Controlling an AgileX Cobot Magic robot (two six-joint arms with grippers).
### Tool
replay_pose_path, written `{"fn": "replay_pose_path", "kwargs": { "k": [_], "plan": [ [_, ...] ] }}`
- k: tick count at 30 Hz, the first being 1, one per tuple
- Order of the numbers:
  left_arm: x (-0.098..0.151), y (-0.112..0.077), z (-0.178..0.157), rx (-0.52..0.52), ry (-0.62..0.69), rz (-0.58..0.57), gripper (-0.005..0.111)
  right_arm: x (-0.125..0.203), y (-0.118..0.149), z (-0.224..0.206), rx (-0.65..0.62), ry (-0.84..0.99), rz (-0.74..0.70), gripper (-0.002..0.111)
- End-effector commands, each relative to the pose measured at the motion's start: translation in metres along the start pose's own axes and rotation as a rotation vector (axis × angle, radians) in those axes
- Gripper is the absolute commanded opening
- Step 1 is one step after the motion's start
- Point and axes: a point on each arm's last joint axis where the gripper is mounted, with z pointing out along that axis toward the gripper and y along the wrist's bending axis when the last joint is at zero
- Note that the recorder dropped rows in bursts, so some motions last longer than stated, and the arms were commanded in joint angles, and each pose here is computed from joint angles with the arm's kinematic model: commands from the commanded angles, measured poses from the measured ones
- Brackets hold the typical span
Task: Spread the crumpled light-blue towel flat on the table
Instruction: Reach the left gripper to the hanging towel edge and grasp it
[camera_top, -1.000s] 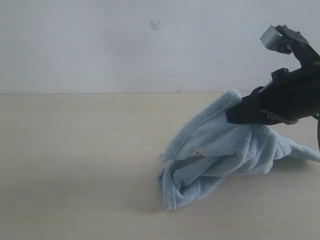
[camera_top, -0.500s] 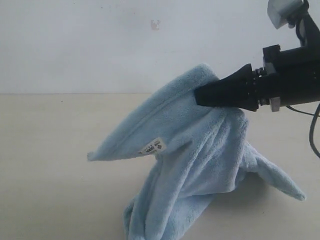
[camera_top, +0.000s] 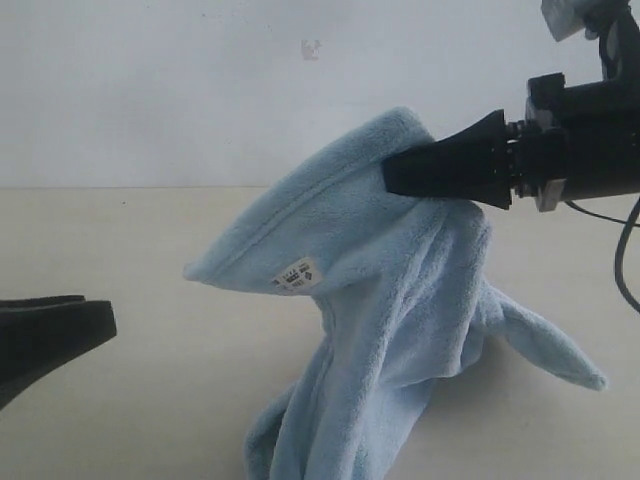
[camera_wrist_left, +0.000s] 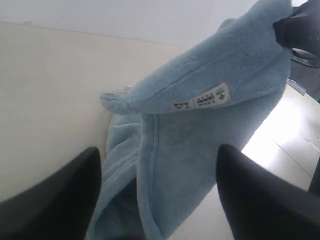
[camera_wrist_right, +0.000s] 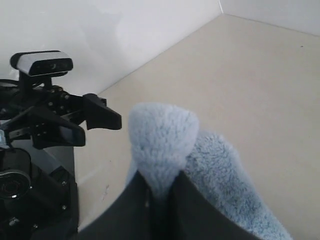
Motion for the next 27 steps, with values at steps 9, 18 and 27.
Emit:
{"fn": "replay_pose_path", "kwargs": {
  "k": [9, 18, 27],
  "plan": [
    [-0.027, 0.026, 0.03, 0.131, 0.022, 0.112, 0.063, -0.006, 0.005, -0.001, -0.025, -0.063, -0.03, 0.0],
    [-0.019, 0.043, 0.042, 0.126, 0.064, 0.24, 0.063, -0.006, 0.005, -0.001, -0.026, -0.062, -0.024, 0.0],
    [-0.035, 0.069, 0.064, 0.171, 0.057, 0.263, 0.063, -0.006, 0.005, -0.001, -0.026, -0.058, -0.033, 0.0]
  ]
}}
